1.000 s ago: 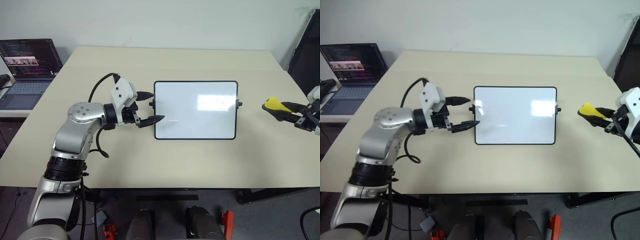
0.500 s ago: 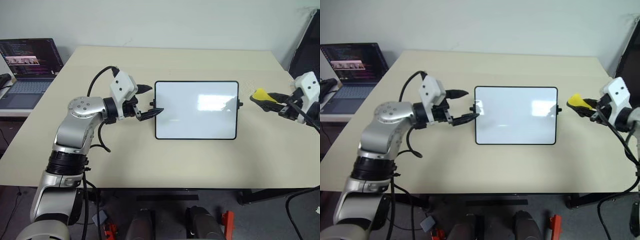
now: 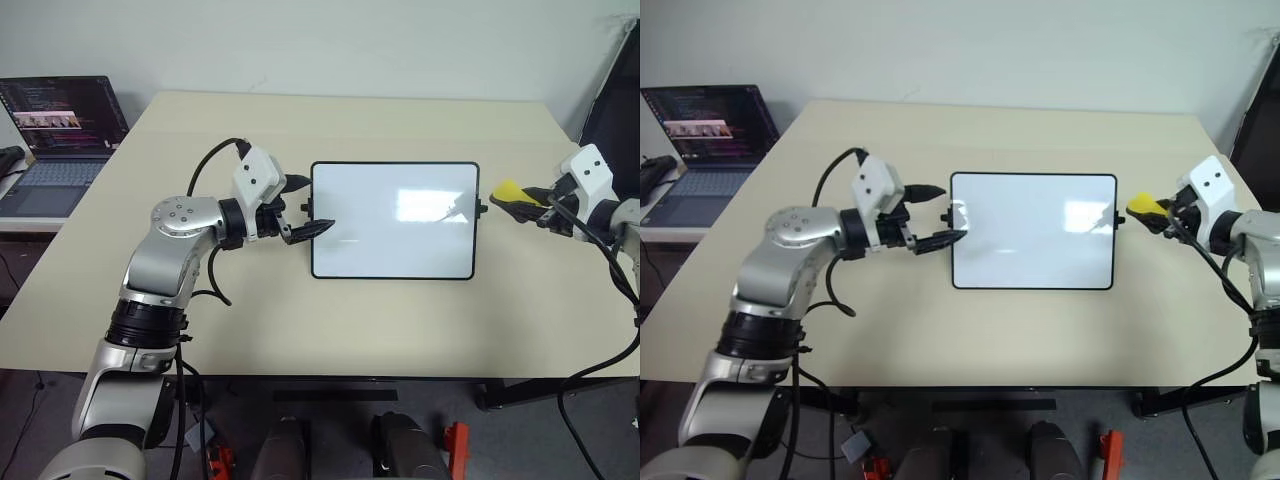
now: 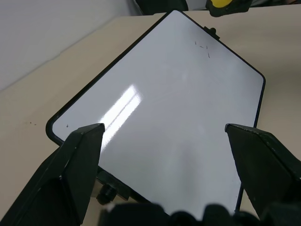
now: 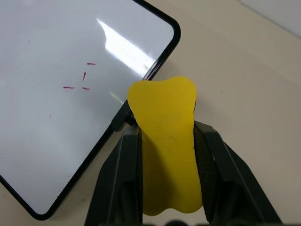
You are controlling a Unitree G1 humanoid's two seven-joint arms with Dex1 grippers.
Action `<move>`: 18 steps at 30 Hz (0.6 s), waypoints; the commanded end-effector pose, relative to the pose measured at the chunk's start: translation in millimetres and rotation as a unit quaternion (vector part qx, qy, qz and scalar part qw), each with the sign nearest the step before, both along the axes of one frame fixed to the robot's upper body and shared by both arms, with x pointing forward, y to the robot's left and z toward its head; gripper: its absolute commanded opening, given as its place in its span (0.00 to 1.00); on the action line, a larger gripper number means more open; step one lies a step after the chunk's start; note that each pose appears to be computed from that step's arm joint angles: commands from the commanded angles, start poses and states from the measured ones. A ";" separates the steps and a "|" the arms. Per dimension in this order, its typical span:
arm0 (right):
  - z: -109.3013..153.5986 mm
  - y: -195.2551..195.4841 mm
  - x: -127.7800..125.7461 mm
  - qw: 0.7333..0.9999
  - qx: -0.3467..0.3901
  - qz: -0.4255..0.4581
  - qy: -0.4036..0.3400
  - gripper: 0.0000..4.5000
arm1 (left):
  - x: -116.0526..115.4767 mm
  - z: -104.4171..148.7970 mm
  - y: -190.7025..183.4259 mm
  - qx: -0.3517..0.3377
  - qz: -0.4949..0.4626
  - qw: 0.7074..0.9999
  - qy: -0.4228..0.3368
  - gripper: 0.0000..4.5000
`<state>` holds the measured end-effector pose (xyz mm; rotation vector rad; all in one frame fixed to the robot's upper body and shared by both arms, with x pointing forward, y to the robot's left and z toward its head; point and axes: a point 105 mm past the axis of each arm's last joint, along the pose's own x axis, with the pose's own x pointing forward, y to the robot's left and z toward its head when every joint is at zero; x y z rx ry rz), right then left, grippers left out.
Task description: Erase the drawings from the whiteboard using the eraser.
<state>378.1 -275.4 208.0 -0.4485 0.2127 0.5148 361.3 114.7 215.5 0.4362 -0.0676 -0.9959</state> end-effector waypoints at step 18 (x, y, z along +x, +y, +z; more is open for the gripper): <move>9.8 58.2 28.1 0.997 0.018 0.044 -0.052 0.25 | -2.9 6.1 -8.5 0.000 -0.016 1.000 -0.018 1.00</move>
